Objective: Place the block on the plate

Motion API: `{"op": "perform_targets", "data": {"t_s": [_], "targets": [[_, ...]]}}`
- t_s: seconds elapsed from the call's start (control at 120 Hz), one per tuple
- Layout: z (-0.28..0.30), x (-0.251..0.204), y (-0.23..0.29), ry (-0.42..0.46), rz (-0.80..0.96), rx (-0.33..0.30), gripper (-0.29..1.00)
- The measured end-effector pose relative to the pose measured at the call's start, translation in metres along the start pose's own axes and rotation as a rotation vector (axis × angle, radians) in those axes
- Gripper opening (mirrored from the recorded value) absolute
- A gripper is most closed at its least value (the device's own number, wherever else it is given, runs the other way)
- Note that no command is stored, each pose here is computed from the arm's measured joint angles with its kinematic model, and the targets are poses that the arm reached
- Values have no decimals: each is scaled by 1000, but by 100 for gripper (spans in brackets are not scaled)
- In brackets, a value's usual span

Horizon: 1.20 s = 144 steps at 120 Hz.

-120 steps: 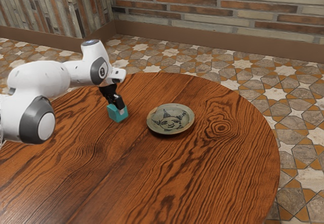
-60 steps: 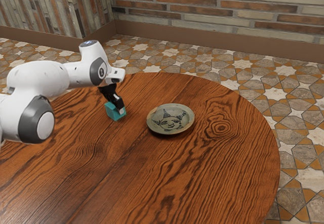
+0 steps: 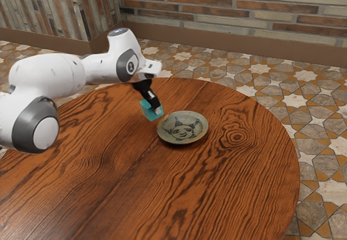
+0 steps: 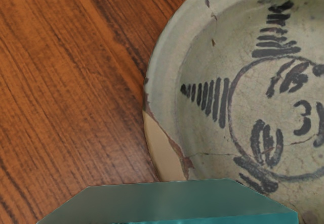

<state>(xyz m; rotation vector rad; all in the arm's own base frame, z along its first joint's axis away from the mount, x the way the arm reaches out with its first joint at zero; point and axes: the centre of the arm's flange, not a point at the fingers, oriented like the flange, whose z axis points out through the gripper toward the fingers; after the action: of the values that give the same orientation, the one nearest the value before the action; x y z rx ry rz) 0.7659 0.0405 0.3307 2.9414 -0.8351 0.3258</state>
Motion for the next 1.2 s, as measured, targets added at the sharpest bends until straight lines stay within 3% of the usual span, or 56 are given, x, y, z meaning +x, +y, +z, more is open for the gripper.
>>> {"op": "perform_targets", "data": {"t_s": [0.342, 0.55, 0.75, 0.85, 1.017, 1.2], "targets": [[24, 55, 61, 107, 83, -58, 37], [45, 53, 71, 100, 87, -78, 37], [45, 50, 69, 81, 101, -66, 56], [17, 54, 72, 60, 141, -40, 61], [-85, 62, 97, 7, 219, -10, 66], [-151, 27, 134, -113, 266, -11, 69]]}}
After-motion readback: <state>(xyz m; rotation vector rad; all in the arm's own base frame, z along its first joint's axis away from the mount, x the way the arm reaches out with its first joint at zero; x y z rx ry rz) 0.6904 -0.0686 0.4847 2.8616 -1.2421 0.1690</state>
